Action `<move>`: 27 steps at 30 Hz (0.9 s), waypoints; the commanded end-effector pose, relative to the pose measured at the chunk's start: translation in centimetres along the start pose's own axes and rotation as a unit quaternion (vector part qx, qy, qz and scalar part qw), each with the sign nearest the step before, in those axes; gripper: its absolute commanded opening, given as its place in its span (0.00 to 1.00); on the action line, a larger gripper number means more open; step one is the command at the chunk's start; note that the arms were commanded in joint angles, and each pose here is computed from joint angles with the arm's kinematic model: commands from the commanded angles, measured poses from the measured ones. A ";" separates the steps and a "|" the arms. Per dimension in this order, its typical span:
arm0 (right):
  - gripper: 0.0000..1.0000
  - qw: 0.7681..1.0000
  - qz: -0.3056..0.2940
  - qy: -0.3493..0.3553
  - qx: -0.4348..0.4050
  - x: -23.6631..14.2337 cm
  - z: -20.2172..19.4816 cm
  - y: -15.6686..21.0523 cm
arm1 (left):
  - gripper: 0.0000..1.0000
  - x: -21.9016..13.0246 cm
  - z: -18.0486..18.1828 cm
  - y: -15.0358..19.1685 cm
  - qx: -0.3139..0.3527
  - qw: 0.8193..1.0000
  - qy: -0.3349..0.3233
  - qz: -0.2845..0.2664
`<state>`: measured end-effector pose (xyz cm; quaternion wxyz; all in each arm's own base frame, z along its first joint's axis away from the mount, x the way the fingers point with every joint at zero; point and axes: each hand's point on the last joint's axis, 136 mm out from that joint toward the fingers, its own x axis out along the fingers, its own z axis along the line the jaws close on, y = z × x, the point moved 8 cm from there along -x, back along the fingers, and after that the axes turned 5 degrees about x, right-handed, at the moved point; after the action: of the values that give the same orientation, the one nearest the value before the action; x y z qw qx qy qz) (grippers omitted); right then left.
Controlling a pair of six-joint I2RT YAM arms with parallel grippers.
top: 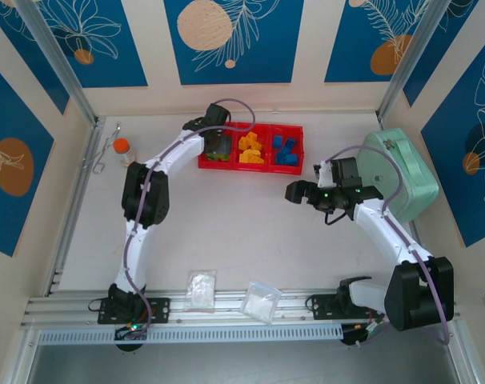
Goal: Sort the legos into containers by color
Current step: Place the lego in the container, then reset both arms
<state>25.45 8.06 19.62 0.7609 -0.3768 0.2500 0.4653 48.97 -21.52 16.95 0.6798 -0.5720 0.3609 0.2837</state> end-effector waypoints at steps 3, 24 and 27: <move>0.99 1.000 -0.001 0.015 0.007 -0.6 -0.2 0.0 | 0.92 -4.6 1.4 -1.2 -0.022 0.998 0.007 -0.053; 0.99 0.929 -0.293 0.177 -0.141 0.4 -6.0 -3.2 | 0.99 -12.9 9.9 12.2 -0.048 0.983 -0.125 -0.123; 0.99 0.922 -0.327 0.167 -0.122 2.0 -7.9 -3.4 | 0.99 -11.2 10.5 15.0 -0.029 0.983 -0.138 -0.120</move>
<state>26.58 2.91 12.94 0.7478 -0.5593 0.2507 0.2551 32.85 -9.82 20.07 0.7116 -0.6119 0.2178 0.2680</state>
